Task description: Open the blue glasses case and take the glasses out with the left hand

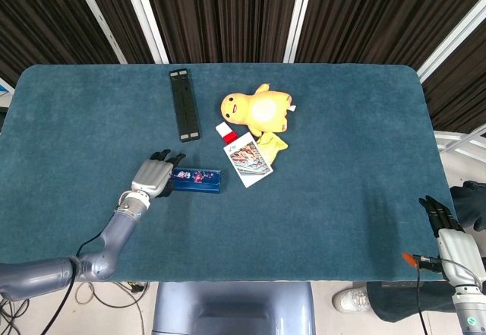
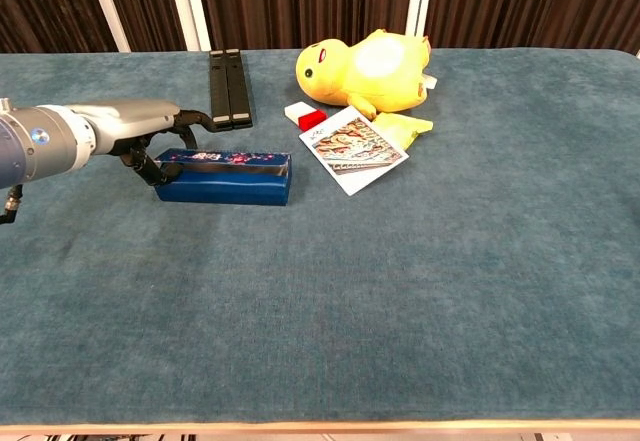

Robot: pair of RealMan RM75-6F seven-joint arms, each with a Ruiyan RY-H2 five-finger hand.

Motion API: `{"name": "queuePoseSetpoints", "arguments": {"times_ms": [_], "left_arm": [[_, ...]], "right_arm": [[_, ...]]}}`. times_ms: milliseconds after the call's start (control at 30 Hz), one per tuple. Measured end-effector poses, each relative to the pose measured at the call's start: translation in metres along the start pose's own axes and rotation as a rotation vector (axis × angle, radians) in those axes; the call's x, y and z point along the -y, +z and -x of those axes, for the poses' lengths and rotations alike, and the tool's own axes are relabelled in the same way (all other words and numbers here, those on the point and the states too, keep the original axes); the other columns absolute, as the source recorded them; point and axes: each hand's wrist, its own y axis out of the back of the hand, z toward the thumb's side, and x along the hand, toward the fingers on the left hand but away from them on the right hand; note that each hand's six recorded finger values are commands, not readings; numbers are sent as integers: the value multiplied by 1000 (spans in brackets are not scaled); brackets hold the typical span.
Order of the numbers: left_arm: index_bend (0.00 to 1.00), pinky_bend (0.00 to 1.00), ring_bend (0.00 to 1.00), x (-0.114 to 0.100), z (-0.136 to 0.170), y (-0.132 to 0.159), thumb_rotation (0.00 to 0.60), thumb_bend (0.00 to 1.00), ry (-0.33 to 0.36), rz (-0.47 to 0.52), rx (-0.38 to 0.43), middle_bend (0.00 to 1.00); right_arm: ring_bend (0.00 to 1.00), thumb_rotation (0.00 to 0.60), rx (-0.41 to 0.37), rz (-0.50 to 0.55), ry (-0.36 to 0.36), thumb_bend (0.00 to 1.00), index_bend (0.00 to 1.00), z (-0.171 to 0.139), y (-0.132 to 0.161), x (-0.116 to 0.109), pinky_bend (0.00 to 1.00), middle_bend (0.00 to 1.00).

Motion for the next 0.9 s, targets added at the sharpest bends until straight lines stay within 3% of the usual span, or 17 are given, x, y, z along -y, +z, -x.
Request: {"name": "queuePoseSetpoints", "arguments": {"times_ms": [433,600,700,833,900], "left_arm": [[96,101,0,-40,-34,10,600,536,198,101,-75,161],[83,141,23,-38,-26,11,600,450,186,100,-57,171],[80,304,142,-35,-13,12,600,406,164,97,-34,246],[76,583,452,-33,11,7,600,401,139,27,-6,489],[76,685,560,-31,25,1,600,401,126,-38,1,596]], "right_arm": [[0,600,9,2,4,128,0,0,-1,0,199,0],[0,600,9,2,6,127,0,-1,-1,0,199,0],[0,600,7,1,6,128,0,-1,0,0,199,0],[0,600,5,-1,6,127,0,-1,0,1,199,0],[0,600,5,-3,5,128,0,-1,0,1,199,0]]}}
